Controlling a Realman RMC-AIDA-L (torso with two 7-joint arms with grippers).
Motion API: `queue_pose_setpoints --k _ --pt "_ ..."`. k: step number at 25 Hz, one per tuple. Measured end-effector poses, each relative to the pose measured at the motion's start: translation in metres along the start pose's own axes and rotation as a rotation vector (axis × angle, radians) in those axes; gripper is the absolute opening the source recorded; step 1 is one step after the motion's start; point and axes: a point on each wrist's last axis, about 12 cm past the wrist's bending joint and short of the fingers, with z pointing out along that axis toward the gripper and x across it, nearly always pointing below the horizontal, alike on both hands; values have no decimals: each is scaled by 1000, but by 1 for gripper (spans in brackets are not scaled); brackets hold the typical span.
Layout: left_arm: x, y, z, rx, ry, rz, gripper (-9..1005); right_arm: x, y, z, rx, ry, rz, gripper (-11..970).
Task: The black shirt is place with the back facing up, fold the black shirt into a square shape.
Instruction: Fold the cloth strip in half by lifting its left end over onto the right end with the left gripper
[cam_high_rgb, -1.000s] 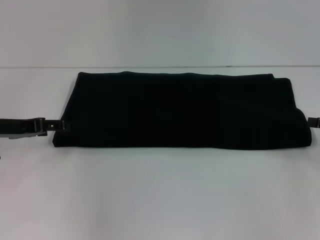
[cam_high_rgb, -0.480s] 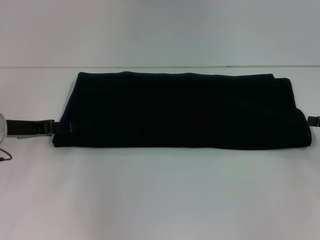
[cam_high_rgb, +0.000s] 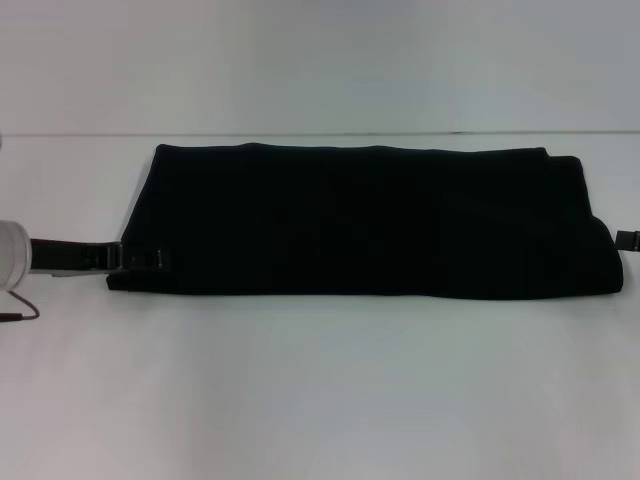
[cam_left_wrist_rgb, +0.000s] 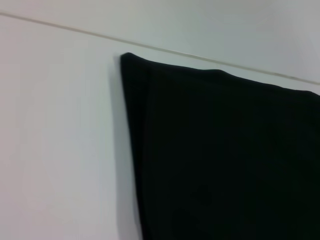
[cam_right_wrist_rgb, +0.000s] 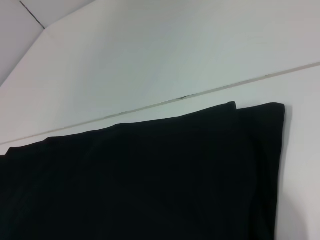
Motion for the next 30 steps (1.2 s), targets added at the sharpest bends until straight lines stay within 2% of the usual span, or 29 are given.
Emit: queue_pose_setpoints --k 3,8,18,27,30 --pt "-1 -1 0 2 2 8 843 0 0 0 1 -1 0 597" --pt "-2 -3 2 -4 12 35 782 1 -1 1 12 -2 5 594" --pt "-3 -4 2 -3 12 47 568 5 7 24 28 44 -20 586" --pt "-4 -4 1 -3 10 50 197 5 12 34 35 36 -33 579" --pt "-4 -4 1 -4 9 50 97 5 12 35 38 34 -34 439"
